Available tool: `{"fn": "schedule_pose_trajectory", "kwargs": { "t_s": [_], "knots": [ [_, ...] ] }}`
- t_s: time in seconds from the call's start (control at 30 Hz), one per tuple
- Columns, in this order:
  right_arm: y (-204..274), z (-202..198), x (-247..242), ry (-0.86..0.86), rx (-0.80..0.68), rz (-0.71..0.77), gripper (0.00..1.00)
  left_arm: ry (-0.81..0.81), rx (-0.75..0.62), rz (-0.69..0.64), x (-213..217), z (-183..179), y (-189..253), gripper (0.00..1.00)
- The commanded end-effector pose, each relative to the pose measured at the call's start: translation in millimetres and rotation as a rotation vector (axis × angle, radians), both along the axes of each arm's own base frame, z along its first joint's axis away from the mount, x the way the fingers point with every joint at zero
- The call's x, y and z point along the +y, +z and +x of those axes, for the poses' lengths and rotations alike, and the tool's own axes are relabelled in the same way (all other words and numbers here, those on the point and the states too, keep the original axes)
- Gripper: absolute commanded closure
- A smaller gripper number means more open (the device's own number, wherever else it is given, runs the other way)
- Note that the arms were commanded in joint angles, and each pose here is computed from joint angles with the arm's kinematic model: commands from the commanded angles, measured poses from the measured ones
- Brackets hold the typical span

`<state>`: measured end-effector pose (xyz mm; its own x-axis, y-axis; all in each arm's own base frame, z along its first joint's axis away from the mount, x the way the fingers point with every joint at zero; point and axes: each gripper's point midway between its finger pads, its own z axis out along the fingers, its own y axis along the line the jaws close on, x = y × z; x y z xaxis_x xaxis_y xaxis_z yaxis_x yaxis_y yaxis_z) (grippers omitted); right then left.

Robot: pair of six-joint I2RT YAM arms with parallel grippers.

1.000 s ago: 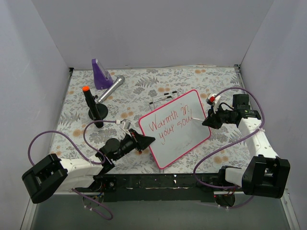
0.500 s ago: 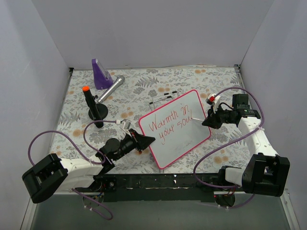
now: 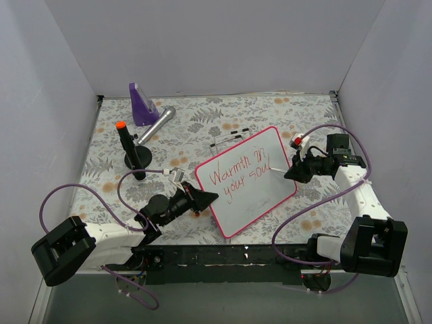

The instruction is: Write a sentence on the whiteboard

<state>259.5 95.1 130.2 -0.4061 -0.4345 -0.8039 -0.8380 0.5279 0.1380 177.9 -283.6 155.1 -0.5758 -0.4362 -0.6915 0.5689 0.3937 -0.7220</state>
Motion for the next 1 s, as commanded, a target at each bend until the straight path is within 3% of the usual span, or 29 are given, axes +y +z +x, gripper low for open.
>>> {"fn": "schedule_pose_trajectory", "kwargs": {
  "t_s": [0.0,0.97],
  "knots": [
    [-6.8,-4.3,-1.9,0.003,0.004,-0.018,0.99,-0.031,-0.097,-0.061,-6.2,-1.6,32.5,1.00],
    [23.9,34.4,-16.2,-0.096,-0.085,-0.055,0.99,-0.039,-0.092,-0.045,-5.5,-3.3,29.8,1.00]
  ]
}}
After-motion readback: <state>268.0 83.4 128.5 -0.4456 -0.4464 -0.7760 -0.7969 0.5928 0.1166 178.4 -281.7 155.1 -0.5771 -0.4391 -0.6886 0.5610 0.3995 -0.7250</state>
